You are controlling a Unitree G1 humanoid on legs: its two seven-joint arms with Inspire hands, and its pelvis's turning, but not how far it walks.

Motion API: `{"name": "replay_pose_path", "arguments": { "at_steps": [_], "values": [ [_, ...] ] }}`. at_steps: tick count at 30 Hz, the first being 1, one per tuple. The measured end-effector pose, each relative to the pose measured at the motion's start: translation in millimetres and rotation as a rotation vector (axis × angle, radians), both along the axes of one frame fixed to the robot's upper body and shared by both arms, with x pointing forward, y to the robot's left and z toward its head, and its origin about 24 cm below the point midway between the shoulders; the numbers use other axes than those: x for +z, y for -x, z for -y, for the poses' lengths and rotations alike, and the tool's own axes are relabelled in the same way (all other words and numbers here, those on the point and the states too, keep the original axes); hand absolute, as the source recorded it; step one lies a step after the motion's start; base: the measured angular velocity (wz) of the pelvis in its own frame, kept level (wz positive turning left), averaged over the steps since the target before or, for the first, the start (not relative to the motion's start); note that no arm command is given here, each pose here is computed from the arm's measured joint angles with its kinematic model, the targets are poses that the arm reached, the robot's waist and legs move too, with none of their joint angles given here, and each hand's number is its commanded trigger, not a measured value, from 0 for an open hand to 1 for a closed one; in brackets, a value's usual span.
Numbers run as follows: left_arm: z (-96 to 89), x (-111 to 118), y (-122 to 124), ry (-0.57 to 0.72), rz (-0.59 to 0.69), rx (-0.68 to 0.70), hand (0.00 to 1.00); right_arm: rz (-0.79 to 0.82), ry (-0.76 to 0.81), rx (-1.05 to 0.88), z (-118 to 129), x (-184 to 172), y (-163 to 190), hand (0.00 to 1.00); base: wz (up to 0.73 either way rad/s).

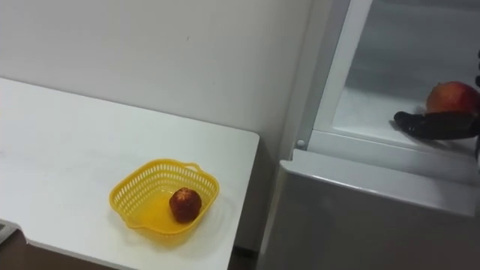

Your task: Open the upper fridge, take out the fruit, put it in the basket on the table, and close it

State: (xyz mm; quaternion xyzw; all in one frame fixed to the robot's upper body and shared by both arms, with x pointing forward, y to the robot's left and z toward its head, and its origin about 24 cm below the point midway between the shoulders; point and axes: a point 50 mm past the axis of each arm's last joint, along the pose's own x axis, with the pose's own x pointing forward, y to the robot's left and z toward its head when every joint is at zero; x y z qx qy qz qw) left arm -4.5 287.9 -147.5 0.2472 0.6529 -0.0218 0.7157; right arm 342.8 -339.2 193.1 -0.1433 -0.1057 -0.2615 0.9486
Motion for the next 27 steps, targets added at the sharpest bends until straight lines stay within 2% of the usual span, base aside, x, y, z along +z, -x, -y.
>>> {"name": "replay_pose_path", "arguments": {
  "at_steps": [27],
  "values": [
    [3.1, -1, -11, -0.013, 0.008, -0.085, 0.0, -0.045, 0.012, -0.016, 6, -11, -2, 0.0, 0.01]
  ]
}}
